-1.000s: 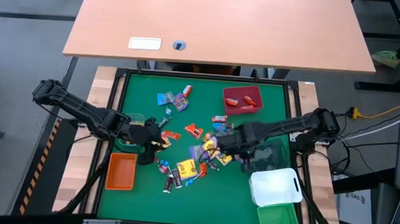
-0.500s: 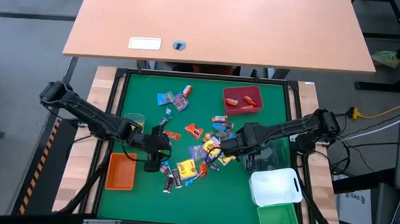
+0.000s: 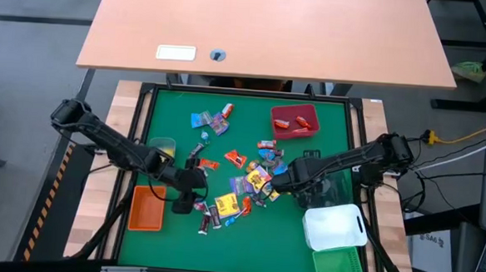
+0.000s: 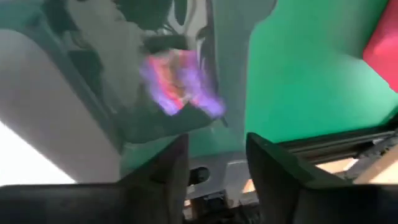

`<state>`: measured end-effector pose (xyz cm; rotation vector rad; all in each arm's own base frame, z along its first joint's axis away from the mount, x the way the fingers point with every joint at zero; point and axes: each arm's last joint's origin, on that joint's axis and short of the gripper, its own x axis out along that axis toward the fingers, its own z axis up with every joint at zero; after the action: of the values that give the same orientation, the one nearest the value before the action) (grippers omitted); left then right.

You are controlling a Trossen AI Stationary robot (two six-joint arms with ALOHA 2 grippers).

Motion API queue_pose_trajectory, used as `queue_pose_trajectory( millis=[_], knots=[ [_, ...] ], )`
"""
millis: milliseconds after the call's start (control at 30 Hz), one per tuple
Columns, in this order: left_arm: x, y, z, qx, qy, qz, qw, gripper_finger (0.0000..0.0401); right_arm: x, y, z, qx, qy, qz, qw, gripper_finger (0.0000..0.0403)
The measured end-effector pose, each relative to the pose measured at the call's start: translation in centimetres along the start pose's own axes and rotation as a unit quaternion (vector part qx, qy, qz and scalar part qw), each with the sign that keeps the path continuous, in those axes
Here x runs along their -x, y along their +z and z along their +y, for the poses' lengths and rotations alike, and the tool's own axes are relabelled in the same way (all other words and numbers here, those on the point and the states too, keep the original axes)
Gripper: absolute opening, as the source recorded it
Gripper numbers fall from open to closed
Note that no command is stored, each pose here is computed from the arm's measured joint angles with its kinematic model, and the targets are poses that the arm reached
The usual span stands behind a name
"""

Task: Sort candy
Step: Put the pink candy into the orange bin

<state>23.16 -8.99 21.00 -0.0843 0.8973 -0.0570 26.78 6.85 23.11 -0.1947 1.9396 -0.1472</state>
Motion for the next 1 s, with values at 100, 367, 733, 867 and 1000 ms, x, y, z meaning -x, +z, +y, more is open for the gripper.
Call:
queue_pose_trajectory(
  millis=[100, 367, 733, 867, 1000],
  knots=[
    [0.1, -0.2, -0.6, -0.01, -0.008, 0.001, 1.0, 0.0198, -0.4, -0.1, 0.0, 0.001, -0.002, 0.008, 1.0, 0.0182],
    [-0.2, -1.1, -2.4, -0.064, -0.024, 0.016, 0.998, 0.0214, -0.6, -0.1, 0.0, 0.001, -0.003, 0.012, 1.0, 0.019],
    [-3.6, -3.2, -3.9, -0.111, 0.013, 0.074, 0.991, 0.0209, -0.6, -0.1, 0.0, 0.001, -0.003, 0.012, 1.0, 0.0191],
    [-4.6, -3.6, -4.0, -0.116, 0.025, 0.091, 0.989, 0.0209, -0.6, -0.1, 0.0, 0.001, -0.003, 0.012, 1.0, 0.0191],
    [-5.2, -4.0, -4.0, -0.119, 0.03, 0.105, 0.987, 0.0209, -0.6, -0.1, 0.0, 0.001, -0.003, 0.012, 1.0, 0.0191]
  ],
)
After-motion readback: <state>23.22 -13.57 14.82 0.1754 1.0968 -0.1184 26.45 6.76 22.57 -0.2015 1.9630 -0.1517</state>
